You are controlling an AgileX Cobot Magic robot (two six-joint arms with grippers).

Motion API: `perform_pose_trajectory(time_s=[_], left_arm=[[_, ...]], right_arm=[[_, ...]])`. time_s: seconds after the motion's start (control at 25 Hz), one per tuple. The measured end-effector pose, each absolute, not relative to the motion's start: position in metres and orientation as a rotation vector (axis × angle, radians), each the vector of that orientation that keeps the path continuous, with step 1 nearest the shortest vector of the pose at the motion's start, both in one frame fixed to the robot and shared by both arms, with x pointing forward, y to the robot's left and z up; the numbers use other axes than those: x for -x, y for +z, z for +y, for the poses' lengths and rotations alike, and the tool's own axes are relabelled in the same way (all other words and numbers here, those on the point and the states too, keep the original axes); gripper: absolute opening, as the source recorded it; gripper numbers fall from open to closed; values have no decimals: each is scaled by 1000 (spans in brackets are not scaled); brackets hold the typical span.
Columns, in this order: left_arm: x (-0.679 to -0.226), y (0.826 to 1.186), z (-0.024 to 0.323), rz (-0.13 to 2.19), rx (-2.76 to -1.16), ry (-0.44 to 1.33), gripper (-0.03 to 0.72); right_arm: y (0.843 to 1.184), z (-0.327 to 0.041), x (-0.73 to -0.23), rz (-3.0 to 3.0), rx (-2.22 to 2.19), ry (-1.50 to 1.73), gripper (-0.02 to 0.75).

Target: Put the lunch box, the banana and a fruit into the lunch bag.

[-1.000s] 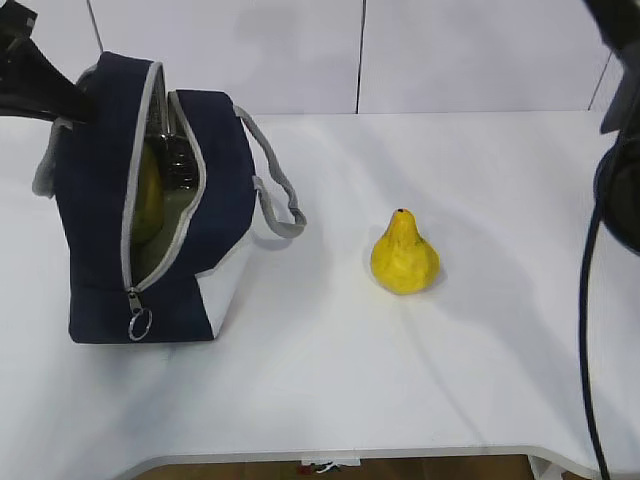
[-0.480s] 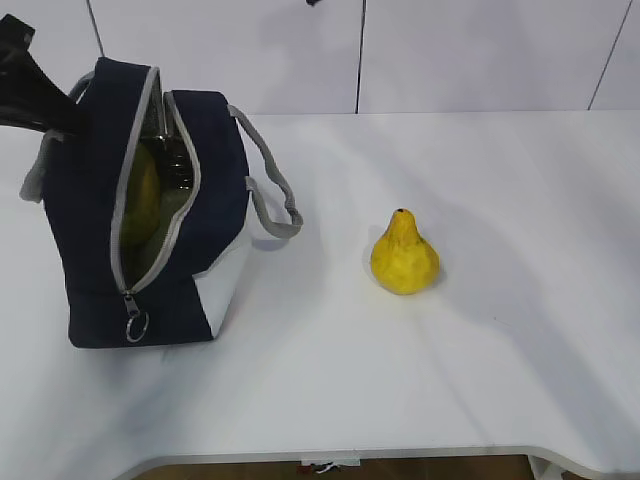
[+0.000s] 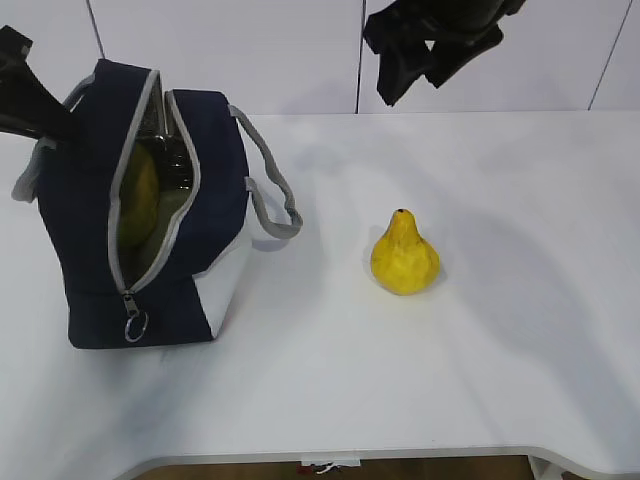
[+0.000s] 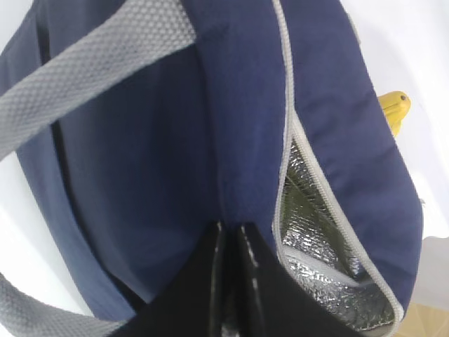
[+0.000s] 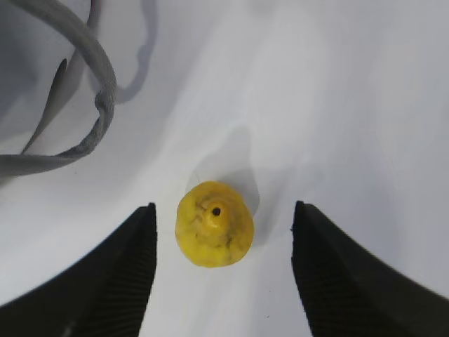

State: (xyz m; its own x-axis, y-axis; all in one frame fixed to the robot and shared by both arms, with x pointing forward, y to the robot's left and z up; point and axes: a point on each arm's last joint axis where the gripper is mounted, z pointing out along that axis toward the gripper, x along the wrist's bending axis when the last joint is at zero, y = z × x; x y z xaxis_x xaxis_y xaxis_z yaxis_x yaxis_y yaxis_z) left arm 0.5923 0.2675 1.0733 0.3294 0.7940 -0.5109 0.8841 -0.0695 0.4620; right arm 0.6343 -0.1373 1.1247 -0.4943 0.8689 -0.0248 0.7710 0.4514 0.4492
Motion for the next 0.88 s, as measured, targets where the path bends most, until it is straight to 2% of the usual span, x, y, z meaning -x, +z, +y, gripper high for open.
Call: perform_pose_trajectory(time_s=[0.6,0.88], left_arm=[[-591,1073,267,1477,-1885,-176,-3],[-591,1073,267,1478,-1887,-175,-3]], right_arm=[[1110,-142,-624,2443,-1544,513,489],[1066,-134,-642,2496,-1615,406,489]])
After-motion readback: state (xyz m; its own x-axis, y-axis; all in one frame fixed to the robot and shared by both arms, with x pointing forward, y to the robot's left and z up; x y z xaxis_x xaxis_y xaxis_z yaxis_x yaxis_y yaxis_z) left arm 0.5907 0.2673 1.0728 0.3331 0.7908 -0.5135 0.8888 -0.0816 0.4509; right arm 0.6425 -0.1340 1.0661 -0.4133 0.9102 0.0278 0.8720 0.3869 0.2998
